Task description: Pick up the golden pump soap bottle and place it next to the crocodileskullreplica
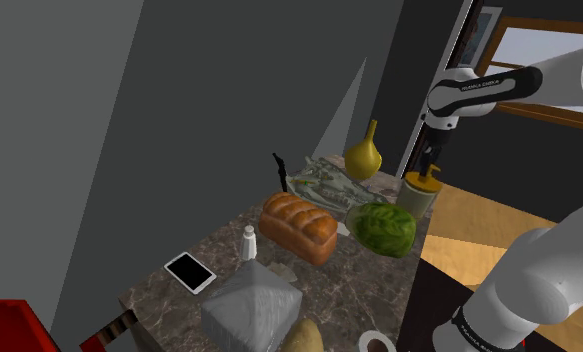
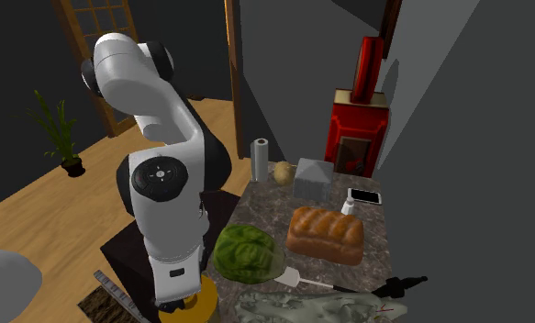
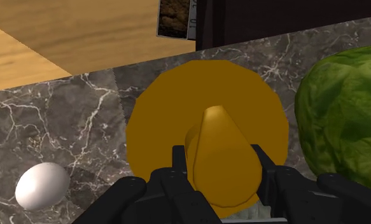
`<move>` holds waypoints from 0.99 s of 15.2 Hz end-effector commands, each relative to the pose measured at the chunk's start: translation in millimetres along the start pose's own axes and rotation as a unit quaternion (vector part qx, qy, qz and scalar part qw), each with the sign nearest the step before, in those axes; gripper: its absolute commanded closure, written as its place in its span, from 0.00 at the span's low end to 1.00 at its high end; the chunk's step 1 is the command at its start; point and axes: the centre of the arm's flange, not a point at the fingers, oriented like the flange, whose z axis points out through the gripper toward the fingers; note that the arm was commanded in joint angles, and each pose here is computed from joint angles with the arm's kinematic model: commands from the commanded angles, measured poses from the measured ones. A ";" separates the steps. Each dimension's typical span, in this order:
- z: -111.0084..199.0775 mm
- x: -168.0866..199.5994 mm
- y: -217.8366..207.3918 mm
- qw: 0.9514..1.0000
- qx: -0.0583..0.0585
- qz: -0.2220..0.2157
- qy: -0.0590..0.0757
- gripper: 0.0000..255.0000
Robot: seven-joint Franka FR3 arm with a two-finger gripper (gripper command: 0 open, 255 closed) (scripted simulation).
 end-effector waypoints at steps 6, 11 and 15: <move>39.7 4.3 0.4 1.000 0.000 0.000 0.000 1.00; 39.7 4.3 0.4 1.000 0.000 0.000 0.000 1.00; 39.7 4.2 0.4 1.000 0.000 0.000 0.000 0.00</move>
